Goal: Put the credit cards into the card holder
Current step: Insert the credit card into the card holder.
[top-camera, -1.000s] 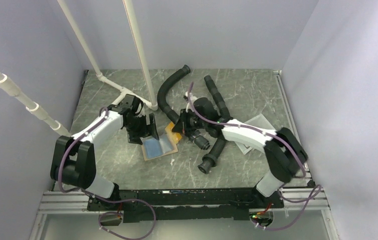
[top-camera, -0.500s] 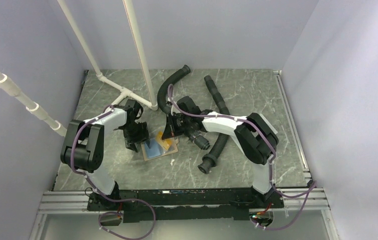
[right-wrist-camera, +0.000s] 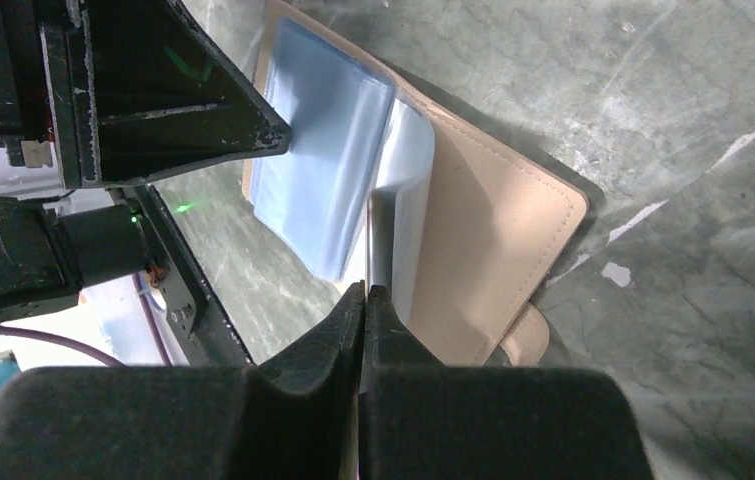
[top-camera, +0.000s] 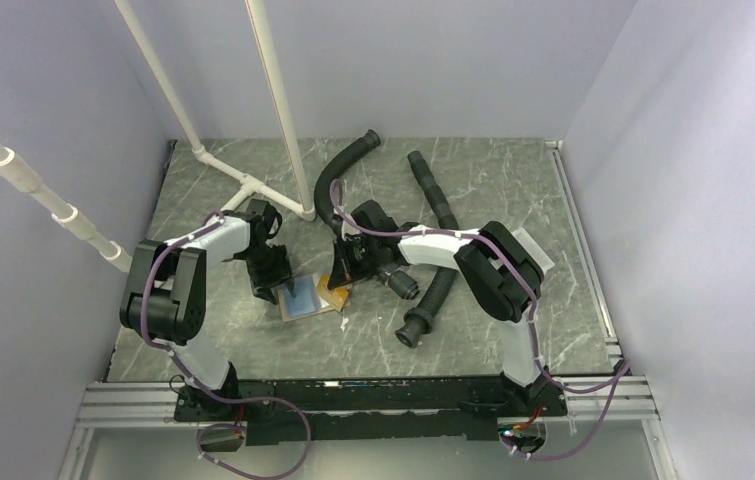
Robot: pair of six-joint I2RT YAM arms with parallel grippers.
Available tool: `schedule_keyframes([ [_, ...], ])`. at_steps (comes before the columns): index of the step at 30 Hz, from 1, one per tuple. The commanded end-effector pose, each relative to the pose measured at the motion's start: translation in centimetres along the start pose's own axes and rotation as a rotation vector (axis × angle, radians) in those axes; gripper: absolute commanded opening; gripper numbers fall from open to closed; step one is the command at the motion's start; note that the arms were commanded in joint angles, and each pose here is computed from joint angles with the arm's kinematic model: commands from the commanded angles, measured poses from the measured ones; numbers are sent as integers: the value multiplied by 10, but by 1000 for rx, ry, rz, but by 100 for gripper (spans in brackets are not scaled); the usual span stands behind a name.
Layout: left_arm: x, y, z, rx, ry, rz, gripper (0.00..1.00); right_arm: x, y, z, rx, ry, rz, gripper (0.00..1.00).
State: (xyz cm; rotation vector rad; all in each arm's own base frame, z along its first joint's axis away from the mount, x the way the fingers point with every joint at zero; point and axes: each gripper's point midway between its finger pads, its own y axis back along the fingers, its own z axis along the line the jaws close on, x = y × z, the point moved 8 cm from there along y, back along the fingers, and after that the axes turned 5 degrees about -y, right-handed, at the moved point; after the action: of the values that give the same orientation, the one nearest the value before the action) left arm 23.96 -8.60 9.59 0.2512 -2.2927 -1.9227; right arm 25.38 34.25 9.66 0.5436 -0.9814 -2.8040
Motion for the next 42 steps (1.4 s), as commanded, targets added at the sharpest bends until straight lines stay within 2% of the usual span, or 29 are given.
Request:
schedule_keyframes([
  [1,5,-10,8,-46,13,14,52,-12,-2,10,-92,28,-27,0],
  [7,6,-11,7,-31,14,19,46,-17,4,10,-128,22,-83,0],
  [30,7,-14,5,-9,14,27,45,-17,-13,-3,-153,-3,-40,0],
  [42,11,-15,4,16,25,27,45,-19,-18,3,-237,-16,-58,0],
])
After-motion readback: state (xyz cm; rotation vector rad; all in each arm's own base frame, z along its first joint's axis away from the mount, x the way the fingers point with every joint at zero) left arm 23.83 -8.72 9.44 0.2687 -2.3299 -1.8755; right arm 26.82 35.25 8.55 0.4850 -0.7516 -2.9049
